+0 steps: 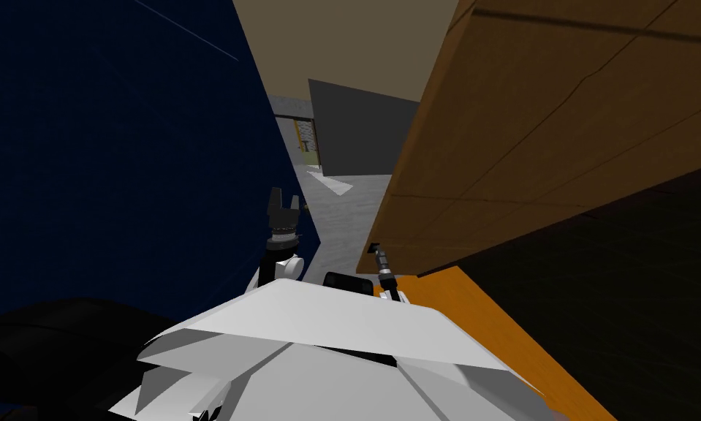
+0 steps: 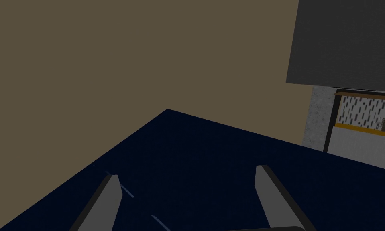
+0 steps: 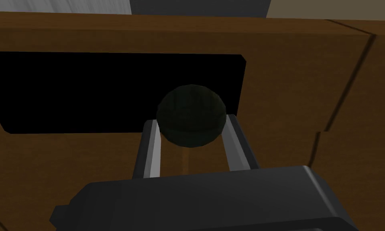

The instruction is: Push the door open

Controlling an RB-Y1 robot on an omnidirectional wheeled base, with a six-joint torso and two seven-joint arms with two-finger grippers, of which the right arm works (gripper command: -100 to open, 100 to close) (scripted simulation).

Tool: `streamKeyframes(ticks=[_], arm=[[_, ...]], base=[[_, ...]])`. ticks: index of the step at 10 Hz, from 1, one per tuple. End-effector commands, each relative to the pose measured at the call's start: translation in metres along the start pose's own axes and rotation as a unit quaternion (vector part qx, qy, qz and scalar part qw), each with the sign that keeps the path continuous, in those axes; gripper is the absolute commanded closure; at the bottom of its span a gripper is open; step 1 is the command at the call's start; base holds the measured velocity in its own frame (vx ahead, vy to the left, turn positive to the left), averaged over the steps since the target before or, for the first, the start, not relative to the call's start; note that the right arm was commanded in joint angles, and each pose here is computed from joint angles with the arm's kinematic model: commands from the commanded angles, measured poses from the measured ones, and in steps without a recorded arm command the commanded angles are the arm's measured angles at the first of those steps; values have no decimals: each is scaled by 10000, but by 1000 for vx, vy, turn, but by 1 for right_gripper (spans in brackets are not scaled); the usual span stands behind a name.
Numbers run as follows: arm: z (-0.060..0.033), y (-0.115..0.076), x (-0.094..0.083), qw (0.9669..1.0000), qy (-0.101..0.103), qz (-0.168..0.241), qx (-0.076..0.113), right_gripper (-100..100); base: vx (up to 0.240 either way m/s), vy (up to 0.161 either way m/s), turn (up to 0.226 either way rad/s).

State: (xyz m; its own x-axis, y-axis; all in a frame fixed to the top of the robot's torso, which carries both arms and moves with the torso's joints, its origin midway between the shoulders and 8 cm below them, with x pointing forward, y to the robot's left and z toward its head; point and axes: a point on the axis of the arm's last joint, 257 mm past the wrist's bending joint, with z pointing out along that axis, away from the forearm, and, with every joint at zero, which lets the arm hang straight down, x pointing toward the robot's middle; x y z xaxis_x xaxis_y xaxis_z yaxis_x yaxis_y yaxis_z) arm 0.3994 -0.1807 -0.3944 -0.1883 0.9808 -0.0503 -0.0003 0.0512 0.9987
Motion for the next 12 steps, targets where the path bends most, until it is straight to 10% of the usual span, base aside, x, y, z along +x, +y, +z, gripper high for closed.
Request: streamKeyframes(ticks=[1, 2, 3, 12], arm=[[49, 23, -148, 9999, -152, -51, -37, 100], [67, 23, -205, 9997, -245, -53, -35, 100], [11, 3, -118, 9999, -149, 1, -19, -100], [-39, 9, -19, 9998, -125, 149, -38, -100]], base=[[70, 12, -96], [122, 34, -125], [-87, 24, -45], [-126, 20, -7]])
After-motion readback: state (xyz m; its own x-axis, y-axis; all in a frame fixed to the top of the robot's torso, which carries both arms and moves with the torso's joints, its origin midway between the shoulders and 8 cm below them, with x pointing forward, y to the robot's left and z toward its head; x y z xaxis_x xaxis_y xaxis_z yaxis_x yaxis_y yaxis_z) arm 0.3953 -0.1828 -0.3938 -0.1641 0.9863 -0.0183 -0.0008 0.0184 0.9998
